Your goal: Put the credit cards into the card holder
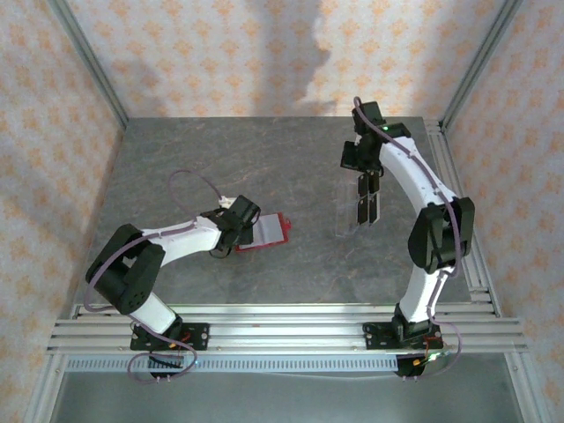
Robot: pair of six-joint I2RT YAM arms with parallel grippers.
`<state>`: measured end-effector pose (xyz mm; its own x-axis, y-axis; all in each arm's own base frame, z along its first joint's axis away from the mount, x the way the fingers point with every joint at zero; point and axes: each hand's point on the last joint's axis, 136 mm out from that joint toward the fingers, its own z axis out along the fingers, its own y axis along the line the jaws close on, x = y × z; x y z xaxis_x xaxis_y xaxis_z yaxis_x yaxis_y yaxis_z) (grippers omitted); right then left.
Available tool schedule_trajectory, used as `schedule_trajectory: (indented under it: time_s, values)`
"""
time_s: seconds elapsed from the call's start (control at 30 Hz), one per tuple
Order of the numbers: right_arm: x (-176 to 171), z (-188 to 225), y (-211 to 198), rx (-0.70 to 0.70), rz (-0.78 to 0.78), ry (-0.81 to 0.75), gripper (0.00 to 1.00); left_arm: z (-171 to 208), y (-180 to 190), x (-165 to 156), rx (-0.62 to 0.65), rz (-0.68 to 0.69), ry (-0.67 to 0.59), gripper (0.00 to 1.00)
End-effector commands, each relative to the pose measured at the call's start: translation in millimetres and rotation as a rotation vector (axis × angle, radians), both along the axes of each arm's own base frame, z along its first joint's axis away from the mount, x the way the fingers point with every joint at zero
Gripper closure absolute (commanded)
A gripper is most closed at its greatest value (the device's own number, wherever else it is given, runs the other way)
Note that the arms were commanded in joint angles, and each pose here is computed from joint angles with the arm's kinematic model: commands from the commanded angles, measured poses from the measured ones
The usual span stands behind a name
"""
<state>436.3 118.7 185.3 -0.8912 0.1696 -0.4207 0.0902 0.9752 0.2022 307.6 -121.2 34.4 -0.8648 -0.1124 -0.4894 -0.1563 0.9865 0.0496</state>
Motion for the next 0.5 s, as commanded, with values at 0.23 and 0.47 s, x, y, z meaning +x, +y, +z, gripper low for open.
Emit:
schedule_trajectory:
  time_s: [0.23, 0.47]
  values:
    - [-32, 25, 78, 0.438, 0.124, -0.064, 1.0, 21, 6, 3, 0.028, -0.005, -0.027, 0.27]
    - [-68, 8, 154, 0.639, 0.3, -0.064, 1.0, 10, 9, -1, 0.052, 0.0, -0.001, 0.27]
